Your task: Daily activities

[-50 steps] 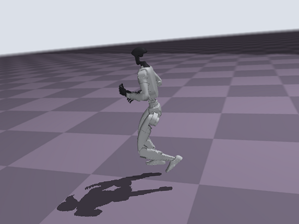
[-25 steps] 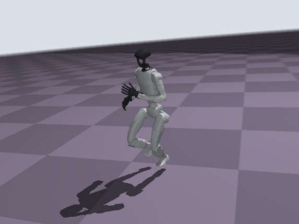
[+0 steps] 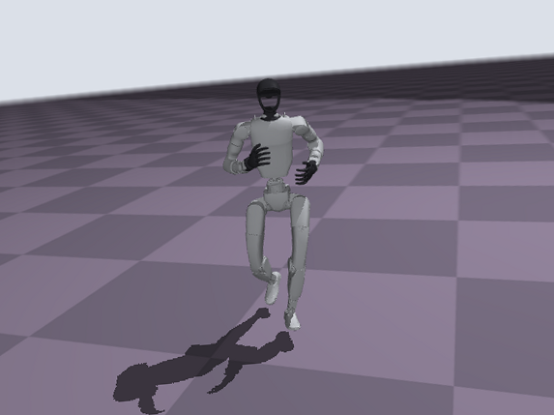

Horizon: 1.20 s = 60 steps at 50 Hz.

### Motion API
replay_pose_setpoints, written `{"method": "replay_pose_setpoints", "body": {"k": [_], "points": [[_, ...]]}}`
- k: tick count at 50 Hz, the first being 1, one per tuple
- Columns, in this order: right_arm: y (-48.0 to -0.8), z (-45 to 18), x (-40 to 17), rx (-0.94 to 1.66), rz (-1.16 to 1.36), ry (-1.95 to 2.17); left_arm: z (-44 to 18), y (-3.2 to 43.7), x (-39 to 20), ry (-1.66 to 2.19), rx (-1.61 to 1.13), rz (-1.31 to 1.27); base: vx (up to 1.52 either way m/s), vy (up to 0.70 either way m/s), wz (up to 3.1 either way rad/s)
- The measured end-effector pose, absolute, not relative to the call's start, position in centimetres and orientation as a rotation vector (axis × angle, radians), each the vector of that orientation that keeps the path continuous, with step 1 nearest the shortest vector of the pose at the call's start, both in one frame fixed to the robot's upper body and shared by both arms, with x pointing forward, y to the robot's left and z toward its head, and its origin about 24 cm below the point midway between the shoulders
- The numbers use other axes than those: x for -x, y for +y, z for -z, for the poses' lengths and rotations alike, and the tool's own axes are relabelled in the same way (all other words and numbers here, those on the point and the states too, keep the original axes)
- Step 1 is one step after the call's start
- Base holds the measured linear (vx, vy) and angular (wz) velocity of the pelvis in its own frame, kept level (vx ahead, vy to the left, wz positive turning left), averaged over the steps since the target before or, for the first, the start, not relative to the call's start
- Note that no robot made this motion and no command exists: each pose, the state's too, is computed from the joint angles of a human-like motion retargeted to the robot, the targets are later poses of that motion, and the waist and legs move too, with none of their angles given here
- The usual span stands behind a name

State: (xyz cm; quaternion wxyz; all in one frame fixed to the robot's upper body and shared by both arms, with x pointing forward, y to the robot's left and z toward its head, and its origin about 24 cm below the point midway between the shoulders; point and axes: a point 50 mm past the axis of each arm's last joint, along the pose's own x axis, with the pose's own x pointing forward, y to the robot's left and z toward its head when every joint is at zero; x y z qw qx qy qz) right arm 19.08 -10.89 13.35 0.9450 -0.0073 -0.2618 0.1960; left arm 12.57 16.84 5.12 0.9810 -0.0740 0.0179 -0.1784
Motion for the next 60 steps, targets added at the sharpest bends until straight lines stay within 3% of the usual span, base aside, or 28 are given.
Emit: {"method": "replay_pose_setpoints", "body": {"k": [5, 10, 14, 19, 23, 27, 31, 37, 42, 49, 55, 60], "points": [[-10.7, -13.4, -18.4, 0.051, -0.434, -0.541, -5.0, 16.4, -13.1, 0.032, 0.163, 0.328, 1.08, 0.00, 1.47], [-11.9, -6.4, -18.4, 0.141, -0.355, -0.207, -7.5, 12.9, -18.6, -0.200, 0.071, 0.363, 1.09, -0.13, 1.24], [-15.2, -2.0, -15.6, 0.228, -0.341, 0.040, -12.5, 7.8, -20.9, -0.441, 0.172, 0.561, 1.17, -0.02, 0.84], [-17.6, -0.9, -12.5, 0.235, -0.328, 0.187, -14.2, 5.4, -19.4, -0.504, 0.261, 0.802, 1.21, -0.13, 0.57], [-17.8, -1.0, -12.4, 0.207, -0.316, 0.199, -12.0, 5.7, -18.8, -0.386, 0.272, 0.822, 1.15, -0.07, 0.25], [-16.4, -2.2, -15.2, 0.190, -0.314, 0.091, -7.3, 8.3, -18.5, -0.153, 0.209, 0.654, 1.21, -0.03, 0.31], [-12.9, -6.3, -19.8, 0.107, -0.328, -0.169, -4.2, 13.1, -16.5, 0.007, 0.103, 0.465, 1.31, 0.06, 0.45], [-11.1, -12.1, -19.2, 0.012, -0.431, -0.446, -4.2, 16.3, -13.2, 0.058, 0.159, 0.356, 1.31, 0.14, 1.01], [-11.9, -11.9, -18.7, 0.045, -0.386, -0.435, -5.0, 15.6, -14.5, -0.003, 0.170, 0.329, 1.22, 0.02, 0.87], [-13.8, -5.3, -17.5, 0.130, -0.317, -0.138, -11.5, 11.2, -20.4, -0.396, 0.162, 0.413, 1.18, -0.09, 0.72], [-15.3, -3.9, -14.3, 0.099, -0.357, 0.003, -14.9, 8.4, -18.8, -0.542, 0.332, 0.683, 1.11, -0.15, 0.75], [-15.2, -4.8, -14.7, 0.104, -0.384, -0.034, -14.0, 8.2, -18.5, -0.465, 0.353, 0.724, 0.99, -0.15, 1.00]]}}
